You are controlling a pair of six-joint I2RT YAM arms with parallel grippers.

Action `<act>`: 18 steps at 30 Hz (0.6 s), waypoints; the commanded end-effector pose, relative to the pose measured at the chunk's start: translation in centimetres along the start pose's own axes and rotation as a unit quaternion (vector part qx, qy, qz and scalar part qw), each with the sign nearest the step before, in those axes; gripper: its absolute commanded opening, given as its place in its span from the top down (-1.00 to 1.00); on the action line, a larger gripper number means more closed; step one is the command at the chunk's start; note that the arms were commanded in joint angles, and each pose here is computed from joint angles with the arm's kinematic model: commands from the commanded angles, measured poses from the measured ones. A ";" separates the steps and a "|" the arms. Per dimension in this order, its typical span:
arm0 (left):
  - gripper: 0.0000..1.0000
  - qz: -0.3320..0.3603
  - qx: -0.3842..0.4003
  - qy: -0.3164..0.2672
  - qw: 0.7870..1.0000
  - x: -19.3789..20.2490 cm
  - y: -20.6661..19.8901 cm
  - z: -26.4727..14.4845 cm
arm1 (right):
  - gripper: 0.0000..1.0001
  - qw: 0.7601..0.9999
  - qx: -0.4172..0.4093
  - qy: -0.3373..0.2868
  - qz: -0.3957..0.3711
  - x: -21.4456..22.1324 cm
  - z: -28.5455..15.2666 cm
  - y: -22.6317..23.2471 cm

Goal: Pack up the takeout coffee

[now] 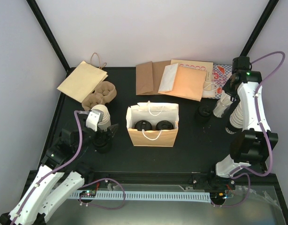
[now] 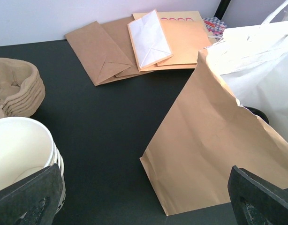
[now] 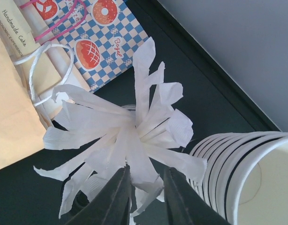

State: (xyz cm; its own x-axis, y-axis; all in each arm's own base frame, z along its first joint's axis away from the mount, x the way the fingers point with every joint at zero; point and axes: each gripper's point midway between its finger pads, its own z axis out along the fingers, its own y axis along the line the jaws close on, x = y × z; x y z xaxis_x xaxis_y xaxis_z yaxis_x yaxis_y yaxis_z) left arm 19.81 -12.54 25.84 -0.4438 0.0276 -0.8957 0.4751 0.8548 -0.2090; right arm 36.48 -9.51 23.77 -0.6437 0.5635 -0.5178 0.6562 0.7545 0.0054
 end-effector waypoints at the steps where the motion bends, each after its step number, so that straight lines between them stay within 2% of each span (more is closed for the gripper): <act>1: -0.97 -0.004 -0.003 -0.011 1.000 -0.4 0.1 0.1 | 0.60 1.000 -0.002 -0.023 0.009 -1.3 -0.8 -0.1; 6: -0.97 -0.004 -0.003 -0.013 1.000 -0.6 0.1 0.1 | 0.90 0.999 -0.003 -0.031 0.010 -1.7 -1.8 -0.4; 18: -0.98 -0.004 -0.003 -0.010 1.000 -0.5 0.1 0.2 | 0.93 0.999 -0.014 -0.050 0.010 -2.8 -5.8 -1.1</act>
State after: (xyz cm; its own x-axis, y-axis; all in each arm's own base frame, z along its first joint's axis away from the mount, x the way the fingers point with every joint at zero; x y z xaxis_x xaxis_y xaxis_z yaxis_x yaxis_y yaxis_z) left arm 19.84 -12.55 25.65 -0.4475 0.0292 -0.8938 0.4738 0.8554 -0.2093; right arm 36.51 -9.60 27.62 -0.6149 0.5496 -0.5656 0.6496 0.7596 0.0319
